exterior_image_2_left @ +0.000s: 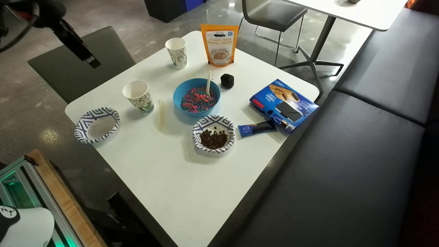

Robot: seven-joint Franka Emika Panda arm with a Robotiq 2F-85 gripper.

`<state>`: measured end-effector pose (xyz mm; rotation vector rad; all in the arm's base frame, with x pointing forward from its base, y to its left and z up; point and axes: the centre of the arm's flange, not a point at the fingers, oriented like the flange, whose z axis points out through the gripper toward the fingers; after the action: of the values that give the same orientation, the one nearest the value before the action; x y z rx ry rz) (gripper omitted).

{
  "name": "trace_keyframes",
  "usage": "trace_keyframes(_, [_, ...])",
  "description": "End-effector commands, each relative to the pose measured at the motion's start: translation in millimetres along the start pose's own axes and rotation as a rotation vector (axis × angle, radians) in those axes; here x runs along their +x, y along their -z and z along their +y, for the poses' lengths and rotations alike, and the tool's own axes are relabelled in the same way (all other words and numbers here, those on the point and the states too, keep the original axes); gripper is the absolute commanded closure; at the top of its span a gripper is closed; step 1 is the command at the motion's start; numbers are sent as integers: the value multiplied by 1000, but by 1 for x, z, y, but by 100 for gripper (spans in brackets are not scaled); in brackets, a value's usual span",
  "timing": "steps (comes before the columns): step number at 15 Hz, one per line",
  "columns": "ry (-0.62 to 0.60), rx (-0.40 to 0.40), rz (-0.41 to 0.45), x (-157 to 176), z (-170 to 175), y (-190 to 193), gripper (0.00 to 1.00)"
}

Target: Pour the contents from the cup into the right white bowl

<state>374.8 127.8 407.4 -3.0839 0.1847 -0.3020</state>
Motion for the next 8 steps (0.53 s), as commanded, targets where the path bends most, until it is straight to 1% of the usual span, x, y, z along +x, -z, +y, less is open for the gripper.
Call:
trace_keyframes(1, [40, 17, -25, 14, 5, -51, 0])
trace_keyframes(3, [71, 22, -33, 21, 3, -69, 0])
trace_keyframes(6, [100, 31, -70, 26, -4, -97, 0])
trace_keyframes(8, [120, 16, -83, 27, -6, -117, 0])
